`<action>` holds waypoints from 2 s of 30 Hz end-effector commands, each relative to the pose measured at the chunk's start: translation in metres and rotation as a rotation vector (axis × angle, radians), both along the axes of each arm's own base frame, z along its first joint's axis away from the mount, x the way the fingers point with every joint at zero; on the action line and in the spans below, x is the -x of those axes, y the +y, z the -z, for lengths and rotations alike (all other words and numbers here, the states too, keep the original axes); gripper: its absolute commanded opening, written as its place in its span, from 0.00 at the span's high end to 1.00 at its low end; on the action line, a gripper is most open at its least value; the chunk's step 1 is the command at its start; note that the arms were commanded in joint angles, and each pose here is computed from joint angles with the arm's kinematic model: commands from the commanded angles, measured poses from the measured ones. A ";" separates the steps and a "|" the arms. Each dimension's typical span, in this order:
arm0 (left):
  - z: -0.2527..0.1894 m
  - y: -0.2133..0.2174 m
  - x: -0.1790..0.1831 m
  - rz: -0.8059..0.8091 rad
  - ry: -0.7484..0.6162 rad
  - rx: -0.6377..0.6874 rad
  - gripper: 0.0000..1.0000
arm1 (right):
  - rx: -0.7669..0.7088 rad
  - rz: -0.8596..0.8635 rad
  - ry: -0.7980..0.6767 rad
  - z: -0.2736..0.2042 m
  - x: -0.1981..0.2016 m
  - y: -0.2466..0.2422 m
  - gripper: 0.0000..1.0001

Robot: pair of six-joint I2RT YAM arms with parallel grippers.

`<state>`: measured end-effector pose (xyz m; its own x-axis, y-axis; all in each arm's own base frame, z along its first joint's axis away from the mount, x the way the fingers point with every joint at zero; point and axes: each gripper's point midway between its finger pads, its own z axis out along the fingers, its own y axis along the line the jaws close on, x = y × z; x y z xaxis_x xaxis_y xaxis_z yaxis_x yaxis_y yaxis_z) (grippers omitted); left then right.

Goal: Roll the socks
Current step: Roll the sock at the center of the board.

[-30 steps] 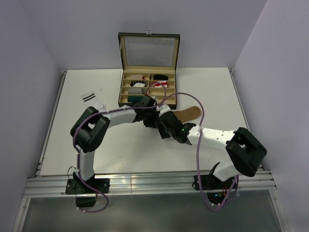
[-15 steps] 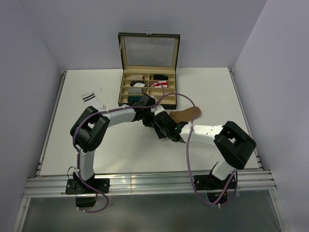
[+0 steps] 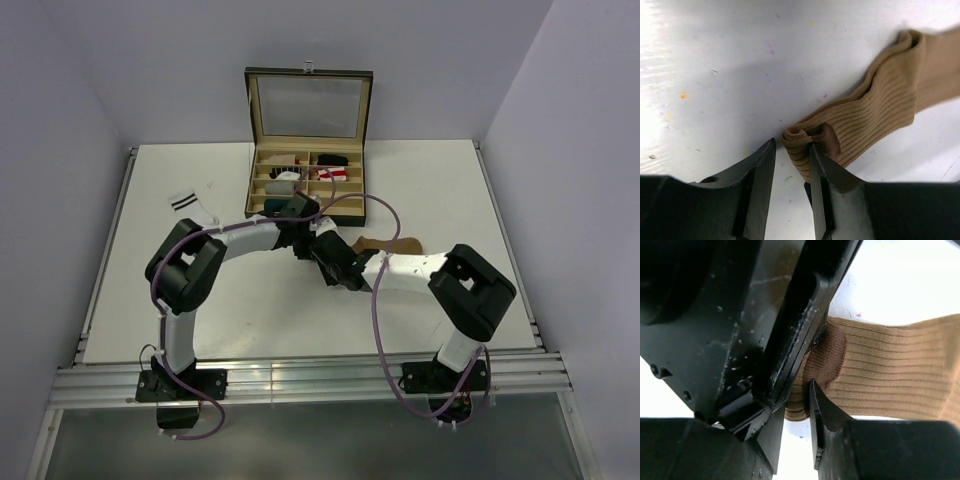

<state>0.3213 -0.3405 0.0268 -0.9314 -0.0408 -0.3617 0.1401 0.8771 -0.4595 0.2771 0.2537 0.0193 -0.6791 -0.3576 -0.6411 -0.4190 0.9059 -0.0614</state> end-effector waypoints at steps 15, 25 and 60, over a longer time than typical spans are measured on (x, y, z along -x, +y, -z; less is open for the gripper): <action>-0.006 0.018 0.005 -0.032 0.009 0.006 0.47 | -0.022 0.039 0.257 0.038 0.026 -0.019 1.00; -0.052 0.025 -0.004 -0.200 -0.049 0.179 0.20 | -0.548 0.042 0.535 0.018 0.036 -0.021 1.00; -0.052 0.009 0.028 -0.255 0.060 0.369 0.43 | -0.752 -0.006 0.461 -0.016 0.019 -0.018 1.00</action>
